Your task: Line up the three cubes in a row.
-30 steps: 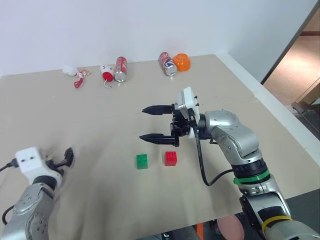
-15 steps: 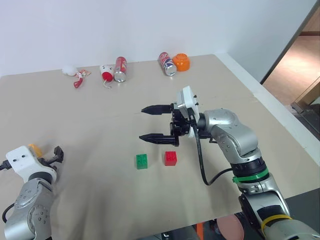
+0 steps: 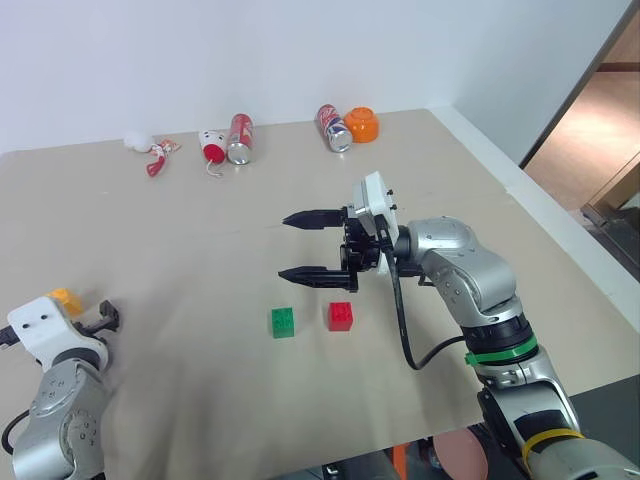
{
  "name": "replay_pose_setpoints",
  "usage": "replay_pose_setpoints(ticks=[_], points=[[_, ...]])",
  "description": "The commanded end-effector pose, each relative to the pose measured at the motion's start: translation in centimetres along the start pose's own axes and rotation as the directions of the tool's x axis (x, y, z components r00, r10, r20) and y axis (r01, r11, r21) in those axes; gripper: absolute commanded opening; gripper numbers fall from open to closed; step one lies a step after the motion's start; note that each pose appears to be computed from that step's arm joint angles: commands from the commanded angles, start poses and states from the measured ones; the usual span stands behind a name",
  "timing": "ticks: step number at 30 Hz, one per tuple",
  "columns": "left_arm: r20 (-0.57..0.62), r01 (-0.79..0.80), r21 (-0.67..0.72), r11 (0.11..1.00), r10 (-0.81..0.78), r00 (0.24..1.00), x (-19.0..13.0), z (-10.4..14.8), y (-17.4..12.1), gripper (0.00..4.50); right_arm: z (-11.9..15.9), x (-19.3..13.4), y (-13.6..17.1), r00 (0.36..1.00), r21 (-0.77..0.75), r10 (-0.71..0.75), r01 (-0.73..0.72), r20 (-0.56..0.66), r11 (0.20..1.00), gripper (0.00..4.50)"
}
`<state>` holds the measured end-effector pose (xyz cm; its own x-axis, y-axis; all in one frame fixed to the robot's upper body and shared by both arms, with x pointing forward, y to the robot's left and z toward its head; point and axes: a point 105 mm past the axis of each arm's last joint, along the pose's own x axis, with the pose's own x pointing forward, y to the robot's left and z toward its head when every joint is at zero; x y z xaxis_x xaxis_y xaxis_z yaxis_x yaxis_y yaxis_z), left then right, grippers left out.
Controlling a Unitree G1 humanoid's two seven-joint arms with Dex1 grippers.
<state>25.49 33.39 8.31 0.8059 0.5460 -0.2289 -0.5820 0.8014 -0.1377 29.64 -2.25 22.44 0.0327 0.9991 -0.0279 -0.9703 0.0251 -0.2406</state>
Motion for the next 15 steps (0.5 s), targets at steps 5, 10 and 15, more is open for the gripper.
replay_pose_setpoints(ticks=[5,10,15], points=[[0.063,0.001,0.020,1.000,-0.003,0.998,1.9,1.9,-0.6,4.24,1.5,0.0,-0.3,1.000,-0.055,-0.002,0.003,0.029,0.998,4.50],[0.052,0.012,0.023,1.000,-0.013,0.999,2.0,1.6,-0.9,2.59,1.5,-0.1,-0.4,1.000,-0.058,-0.011,0.013,0.029,0.998,4.50],[0.019,-0.009,0.045,0.999,0.008,1.000,1.9,0.7,-0.5,1.32,1.3,-0.4,-0.6,0.999,-0.059,-0.030,0.031,0.020,0.998,4.50]])
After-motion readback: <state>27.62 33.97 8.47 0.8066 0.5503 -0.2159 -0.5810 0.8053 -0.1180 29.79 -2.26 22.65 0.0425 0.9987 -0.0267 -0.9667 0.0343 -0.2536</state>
